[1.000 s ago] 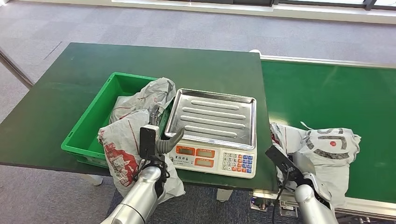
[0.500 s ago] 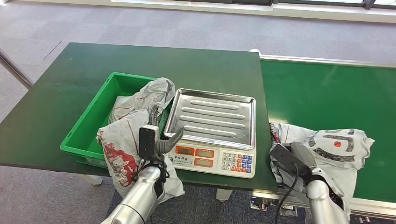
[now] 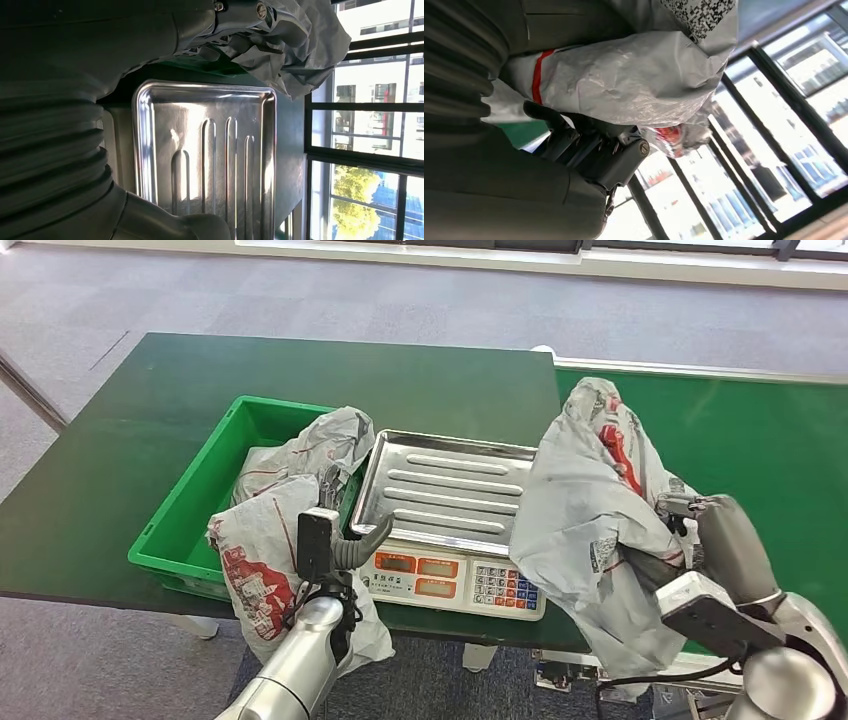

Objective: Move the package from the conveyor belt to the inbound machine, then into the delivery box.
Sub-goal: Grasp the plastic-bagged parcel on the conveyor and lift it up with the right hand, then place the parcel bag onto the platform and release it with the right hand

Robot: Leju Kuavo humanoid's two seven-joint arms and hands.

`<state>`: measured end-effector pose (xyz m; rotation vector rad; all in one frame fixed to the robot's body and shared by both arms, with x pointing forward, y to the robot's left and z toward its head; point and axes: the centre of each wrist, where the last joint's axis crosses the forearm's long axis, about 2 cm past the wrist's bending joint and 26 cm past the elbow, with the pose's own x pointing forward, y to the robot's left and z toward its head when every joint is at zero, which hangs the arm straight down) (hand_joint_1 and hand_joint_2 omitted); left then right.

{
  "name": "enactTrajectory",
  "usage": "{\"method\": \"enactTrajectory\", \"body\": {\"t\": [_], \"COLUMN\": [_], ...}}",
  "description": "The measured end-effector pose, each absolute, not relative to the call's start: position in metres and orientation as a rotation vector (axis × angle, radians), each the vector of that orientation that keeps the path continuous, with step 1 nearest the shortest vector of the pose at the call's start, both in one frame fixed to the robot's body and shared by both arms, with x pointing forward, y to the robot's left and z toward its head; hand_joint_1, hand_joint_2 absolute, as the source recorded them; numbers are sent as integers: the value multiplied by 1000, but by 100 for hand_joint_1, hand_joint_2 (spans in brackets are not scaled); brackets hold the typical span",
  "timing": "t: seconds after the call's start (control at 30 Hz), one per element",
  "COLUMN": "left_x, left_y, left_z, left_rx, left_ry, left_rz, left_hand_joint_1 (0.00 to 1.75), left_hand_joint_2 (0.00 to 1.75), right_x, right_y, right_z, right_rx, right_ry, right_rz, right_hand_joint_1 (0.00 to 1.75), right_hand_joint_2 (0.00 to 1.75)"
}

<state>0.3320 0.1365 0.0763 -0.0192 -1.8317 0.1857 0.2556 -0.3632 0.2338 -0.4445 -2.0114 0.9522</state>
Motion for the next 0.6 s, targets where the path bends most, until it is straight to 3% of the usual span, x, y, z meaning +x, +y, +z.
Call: {"method": "enactTrajectory", "body": {"t": [0.37, 0.5, 0.6], "left_x": [332, 332, 332], "left_y": [135, 132, 129], "left_z": [76, 77, 78], "left_rx": [-40, -54, -67], "left_ry": [-1833, -1831, -1830], "left_rz": [171, 168, 165], "left_hand_joint_1": [0, 0, 0], "left_hand_joint_2": [175, 175, 175], "right_x": [242, 275, 321], "right_y": [-330, -314, -304], "right_z": [298, 303, 302], "right_rx": [-555, -514, -518], "right_ry": [-2246, -2211, -2034], "right_rz": [1083, 1168, 1262], "right_hand_joint_1": [175, 175, 175], "right_hand_joint_2": [175, 175, 175]}}
